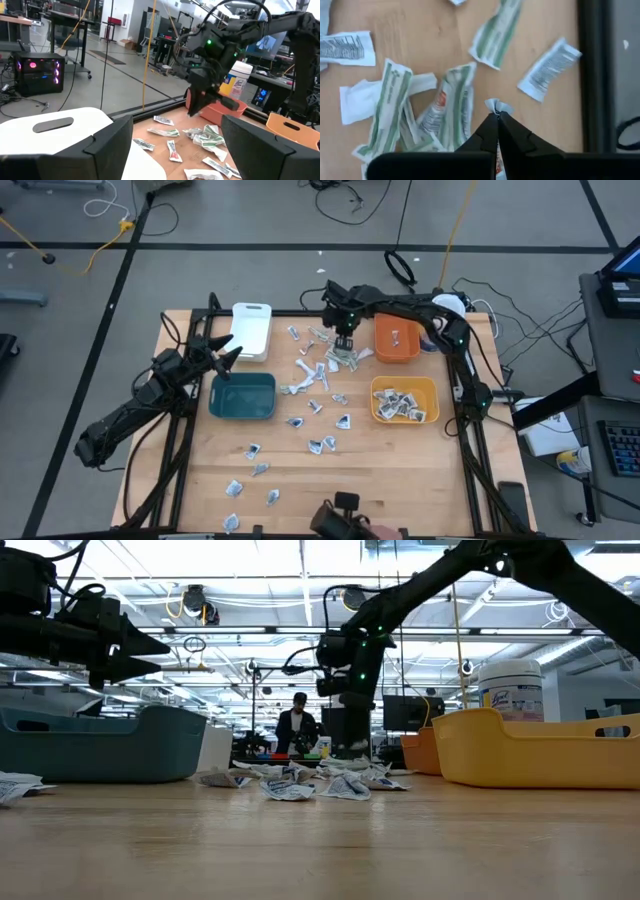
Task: Pick & Place First Aid Supplies
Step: Put the antibiotic ointment into the orange bin
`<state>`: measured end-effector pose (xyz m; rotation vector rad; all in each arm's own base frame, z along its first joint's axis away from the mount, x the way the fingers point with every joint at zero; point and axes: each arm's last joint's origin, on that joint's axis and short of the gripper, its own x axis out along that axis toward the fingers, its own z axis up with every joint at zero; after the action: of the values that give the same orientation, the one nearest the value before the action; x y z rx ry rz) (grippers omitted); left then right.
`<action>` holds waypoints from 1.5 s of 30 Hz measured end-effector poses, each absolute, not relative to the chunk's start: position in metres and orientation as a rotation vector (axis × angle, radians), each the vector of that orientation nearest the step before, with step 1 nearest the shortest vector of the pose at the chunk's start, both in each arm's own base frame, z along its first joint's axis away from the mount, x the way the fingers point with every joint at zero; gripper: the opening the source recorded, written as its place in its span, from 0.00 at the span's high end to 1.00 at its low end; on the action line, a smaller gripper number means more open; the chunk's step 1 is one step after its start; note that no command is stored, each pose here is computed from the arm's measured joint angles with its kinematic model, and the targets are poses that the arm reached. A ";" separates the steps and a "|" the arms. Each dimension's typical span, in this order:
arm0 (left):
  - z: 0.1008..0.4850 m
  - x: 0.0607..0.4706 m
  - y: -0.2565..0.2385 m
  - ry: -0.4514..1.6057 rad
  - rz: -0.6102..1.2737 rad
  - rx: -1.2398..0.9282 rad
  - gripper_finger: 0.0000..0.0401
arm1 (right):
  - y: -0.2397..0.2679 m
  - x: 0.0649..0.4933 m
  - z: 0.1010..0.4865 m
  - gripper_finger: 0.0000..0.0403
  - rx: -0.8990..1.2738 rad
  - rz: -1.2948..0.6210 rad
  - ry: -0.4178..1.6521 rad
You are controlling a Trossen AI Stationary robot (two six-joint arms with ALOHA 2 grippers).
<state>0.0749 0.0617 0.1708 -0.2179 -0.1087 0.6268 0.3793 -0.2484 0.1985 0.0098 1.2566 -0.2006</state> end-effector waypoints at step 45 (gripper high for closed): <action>0.171 0.075 0.062 -0.109 0.627 -0.218 0.24 | -0.210 0.230 0.194 0.59 0.026 -0.474 1.382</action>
<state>0.0749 0.0617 0.1708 -0.2179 -0.1089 0.6271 0.2298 -0.2099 0.1943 0.0257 1.3822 -0.4740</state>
